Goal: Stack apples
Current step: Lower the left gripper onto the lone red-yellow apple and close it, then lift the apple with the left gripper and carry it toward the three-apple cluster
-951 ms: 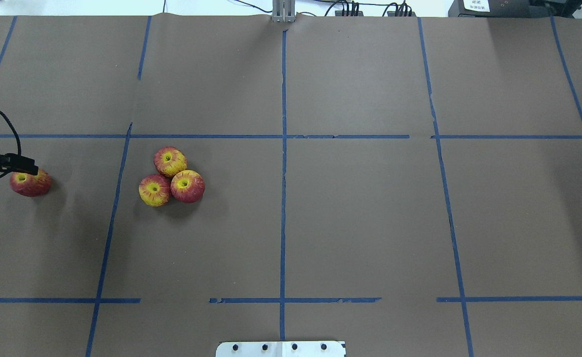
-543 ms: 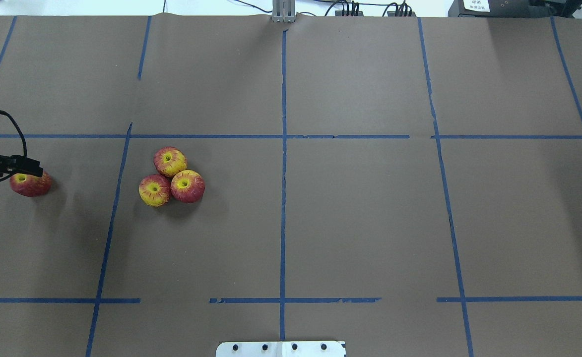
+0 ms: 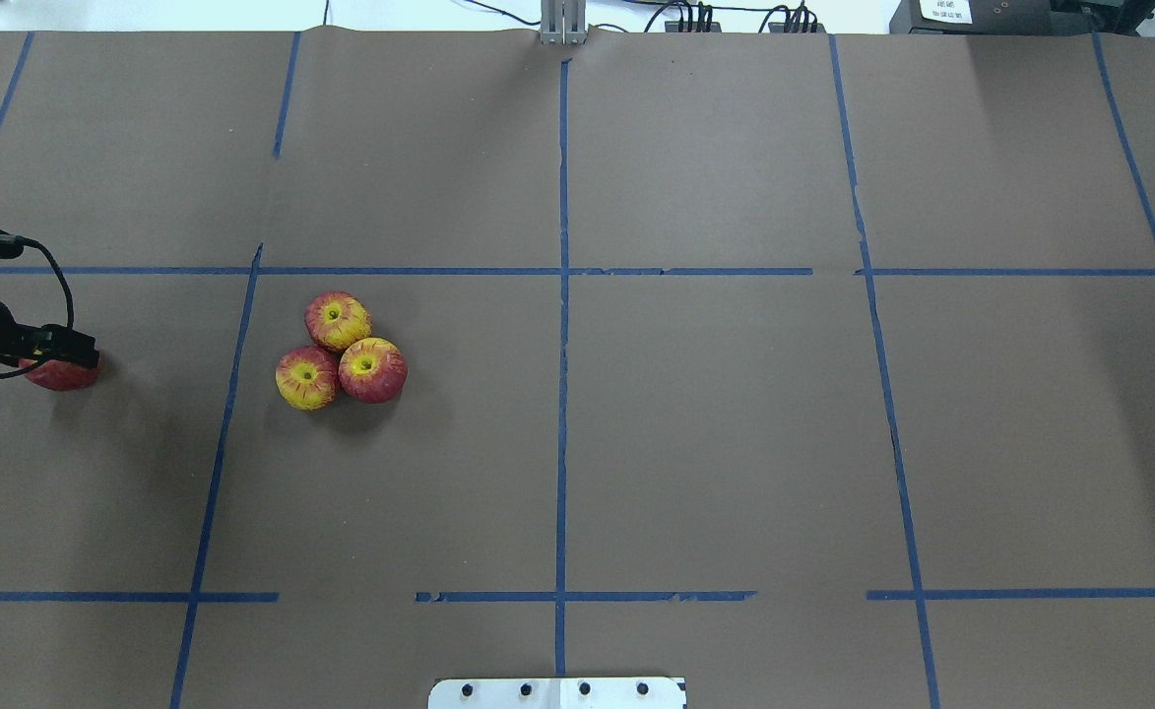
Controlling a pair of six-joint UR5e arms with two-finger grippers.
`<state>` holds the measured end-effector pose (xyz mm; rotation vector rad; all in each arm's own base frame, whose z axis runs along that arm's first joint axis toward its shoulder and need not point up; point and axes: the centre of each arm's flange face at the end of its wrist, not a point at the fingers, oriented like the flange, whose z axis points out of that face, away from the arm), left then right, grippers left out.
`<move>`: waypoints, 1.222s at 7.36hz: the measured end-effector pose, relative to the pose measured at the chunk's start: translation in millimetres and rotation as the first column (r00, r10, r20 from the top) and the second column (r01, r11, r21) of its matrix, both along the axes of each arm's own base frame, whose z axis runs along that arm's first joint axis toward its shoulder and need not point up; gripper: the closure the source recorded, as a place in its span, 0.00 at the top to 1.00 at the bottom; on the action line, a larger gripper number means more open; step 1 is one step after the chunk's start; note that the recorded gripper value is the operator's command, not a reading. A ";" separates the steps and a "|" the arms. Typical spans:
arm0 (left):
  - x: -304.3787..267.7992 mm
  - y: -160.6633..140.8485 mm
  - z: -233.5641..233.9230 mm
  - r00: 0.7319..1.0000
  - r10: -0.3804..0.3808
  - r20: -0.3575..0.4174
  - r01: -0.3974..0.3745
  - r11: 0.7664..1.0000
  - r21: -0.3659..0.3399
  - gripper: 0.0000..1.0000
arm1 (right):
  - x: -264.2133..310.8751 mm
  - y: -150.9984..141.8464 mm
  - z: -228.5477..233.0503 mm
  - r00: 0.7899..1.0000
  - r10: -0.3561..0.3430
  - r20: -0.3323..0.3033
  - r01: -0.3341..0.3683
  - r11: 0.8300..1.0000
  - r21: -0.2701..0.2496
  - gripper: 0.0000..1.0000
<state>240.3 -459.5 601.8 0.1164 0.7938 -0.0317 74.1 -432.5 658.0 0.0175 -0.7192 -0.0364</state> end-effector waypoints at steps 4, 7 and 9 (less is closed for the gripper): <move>2.3 2.6 -10.5 1.000 0.018 -0.016 -0.018 1.000 0.001 0.12 | 0.0 0.0 0.0 1.000 0.000 0.000 0.000 1.000 0.000 1.00; 8.7 -4.0 -108.2 0.999 0.025 -0.049 -0.028 0.997 -0.065 0.12 | 0.0 0.0 0.0 1.000 0.000 0.000 0.000 1.000 0.000 1.00; 36.4 -30.4 -197.1 0.994 -0.075 -0.078 0.061 0.985 -0.159 0.12 | 0.0 0.0 0.0 1.000 0.000 0.000 0.000 1.000 0.000 1.00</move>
